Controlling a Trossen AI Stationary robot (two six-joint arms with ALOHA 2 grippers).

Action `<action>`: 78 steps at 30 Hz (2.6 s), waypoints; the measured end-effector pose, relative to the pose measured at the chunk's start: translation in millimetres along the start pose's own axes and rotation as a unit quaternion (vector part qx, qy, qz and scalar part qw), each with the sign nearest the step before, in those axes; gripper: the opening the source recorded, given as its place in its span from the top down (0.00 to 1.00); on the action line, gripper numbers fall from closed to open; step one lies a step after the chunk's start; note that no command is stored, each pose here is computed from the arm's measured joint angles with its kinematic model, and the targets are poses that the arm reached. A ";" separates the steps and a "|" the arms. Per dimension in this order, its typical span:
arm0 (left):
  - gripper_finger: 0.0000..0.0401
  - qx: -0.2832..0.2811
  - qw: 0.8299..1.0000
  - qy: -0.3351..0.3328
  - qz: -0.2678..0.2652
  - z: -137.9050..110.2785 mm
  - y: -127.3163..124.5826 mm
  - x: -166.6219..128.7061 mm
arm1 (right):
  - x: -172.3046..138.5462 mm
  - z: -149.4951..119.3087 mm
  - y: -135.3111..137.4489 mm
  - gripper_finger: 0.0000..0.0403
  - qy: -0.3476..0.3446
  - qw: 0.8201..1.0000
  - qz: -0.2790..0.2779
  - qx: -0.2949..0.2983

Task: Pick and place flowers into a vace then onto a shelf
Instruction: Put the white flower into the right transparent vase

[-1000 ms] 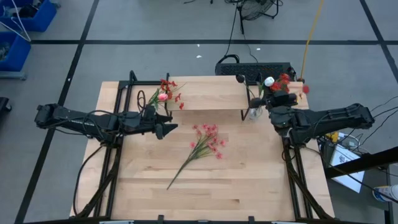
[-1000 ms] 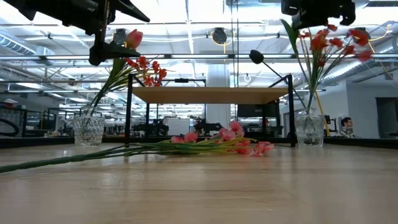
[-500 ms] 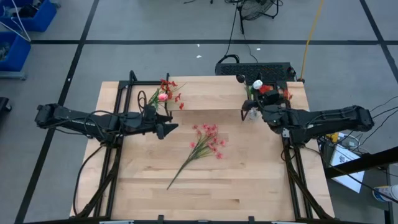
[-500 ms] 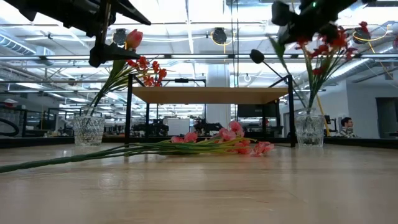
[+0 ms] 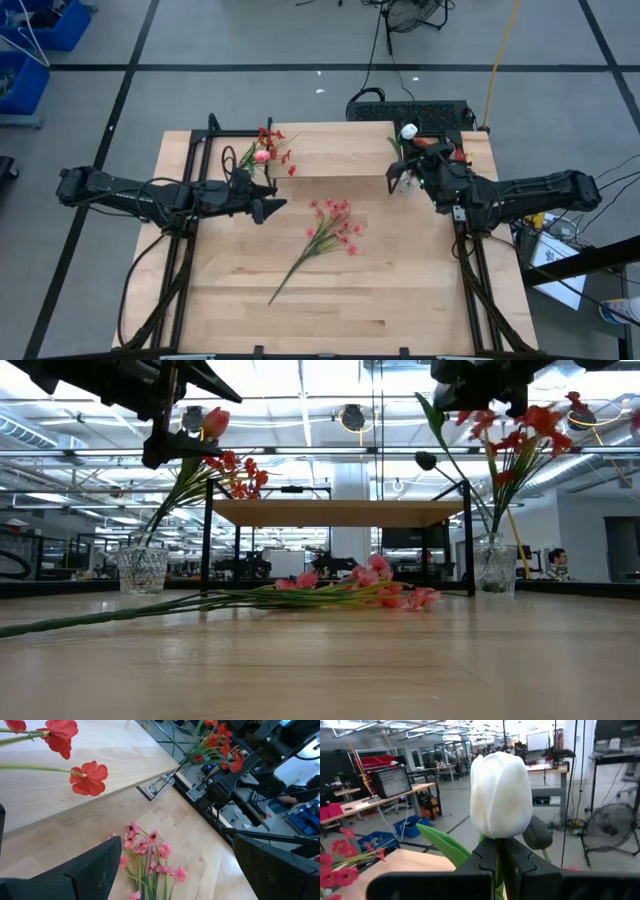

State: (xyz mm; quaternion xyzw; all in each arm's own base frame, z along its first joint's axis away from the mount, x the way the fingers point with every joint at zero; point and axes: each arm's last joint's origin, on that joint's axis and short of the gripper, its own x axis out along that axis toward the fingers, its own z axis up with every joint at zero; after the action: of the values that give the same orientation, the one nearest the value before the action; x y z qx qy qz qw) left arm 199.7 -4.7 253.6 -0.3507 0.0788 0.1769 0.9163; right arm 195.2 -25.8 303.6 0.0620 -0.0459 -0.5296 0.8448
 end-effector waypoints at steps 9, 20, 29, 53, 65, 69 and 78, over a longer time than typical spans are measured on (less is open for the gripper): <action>0.04 0.001 1.000 -0.001 0.005 0.7 1.5 0.5 | 1.7 -17.7 -3.6 1.00 0.007 0.999 -0.006 -0.040; 0.04 0.001 1.000 -0.004 0.009 2.2 3.1 1.1 | -1.4 -37.0 -14.4 1.00 -0.031 0.999 -0.005 0.032; 0.04 0.004 1.000 -0.004 0.010 2.4 3.3 1.2 | -1.3 -28.4 -15.7 1.00 -0.055 0.998 -0.009 0.020; 0.04 0.000 1.000 -0.012 0.019 5.6 6.6 2.4 | -1.0 -61.6 -22.8 1.00 0.021 0.996 -0.083 -0.028; 0.04 -0.001 1.000 -0.012 0.019 5.7 6.6 2.4 | -3.7 -78.8 -30.3 1.00 0.056 0.994 -0.098 -0.016; 0.04 -0.002 1.000 -0.012 0.019 5.7 6.6 2.4 | -4.4 -82.6 -32.6 1.00 0.065 0.993 -0.100 -0.013; 0.04 -0.001 1.000 -0.012 0.019 5.7 6.6 2.4 | -0.9 -83.7 -32.8 1.00 0.089 0.993 -0.074 0.016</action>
State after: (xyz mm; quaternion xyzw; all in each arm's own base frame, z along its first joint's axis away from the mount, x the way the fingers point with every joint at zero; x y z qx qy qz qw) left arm 199.5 4.3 253.1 -0.3483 0.0743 0.1985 0.9131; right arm 177.6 -34.5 215.8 0.1255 0.0253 -0.5819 0.8031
